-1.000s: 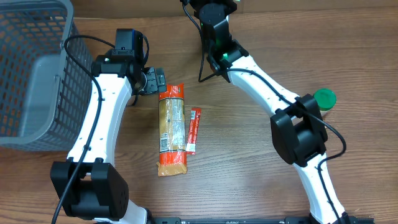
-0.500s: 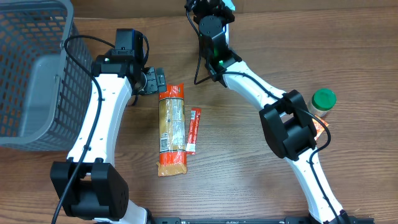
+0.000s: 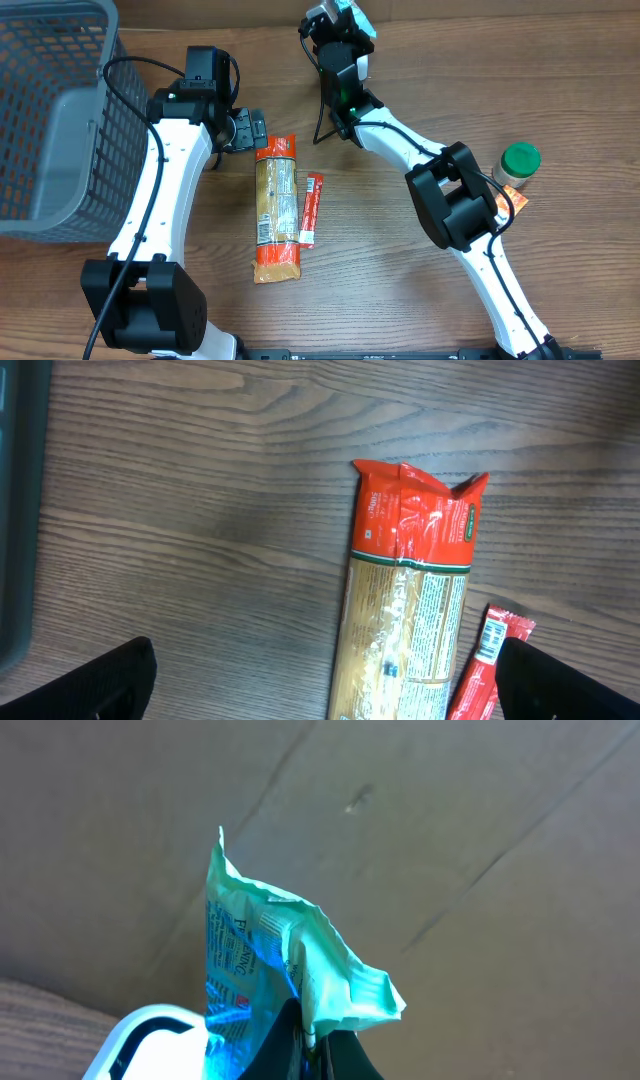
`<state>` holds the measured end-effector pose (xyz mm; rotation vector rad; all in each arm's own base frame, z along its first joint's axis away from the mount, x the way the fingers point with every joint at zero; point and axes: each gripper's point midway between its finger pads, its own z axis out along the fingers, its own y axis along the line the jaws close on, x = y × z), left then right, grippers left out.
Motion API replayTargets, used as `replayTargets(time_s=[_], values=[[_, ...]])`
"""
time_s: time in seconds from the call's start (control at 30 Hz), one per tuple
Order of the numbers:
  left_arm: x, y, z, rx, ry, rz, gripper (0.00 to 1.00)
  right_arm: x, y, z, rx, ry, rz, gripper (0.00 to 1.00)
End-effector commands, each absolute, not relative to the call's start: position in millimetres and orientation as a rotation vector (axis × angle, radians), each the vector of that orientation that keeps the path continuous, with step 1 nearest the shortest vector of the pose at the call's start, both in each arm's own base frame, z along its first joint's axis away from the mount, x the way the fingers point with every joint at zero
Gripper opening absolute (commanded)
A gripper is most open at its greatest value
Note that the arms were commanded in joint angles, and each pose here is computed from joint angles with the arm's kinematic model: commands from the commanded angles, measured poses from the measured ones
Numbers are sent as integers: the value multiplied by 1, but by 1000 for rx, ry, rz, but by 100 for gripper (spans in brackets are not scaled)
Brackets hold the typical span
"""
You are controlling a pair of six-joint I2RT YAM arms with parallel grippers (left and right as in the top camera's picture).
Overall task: Scan the item barcode
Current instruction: 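Hold the mint-green packet in front of the white scanner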
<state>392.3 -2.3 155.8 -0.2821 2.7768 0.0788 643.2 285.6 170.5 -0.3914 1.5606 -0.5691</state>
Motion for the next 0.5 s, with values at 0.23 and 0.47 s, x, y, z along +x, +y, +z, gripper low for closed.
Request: replayTargets(time_s=[0.23,0.47], values=[[395,-1,166,-276,2750,83,100,649,280,173,-390,1569,-562,4],[395,-1,166,-276,2750,83,100,641,256,222,-162,1481,-589,4]])
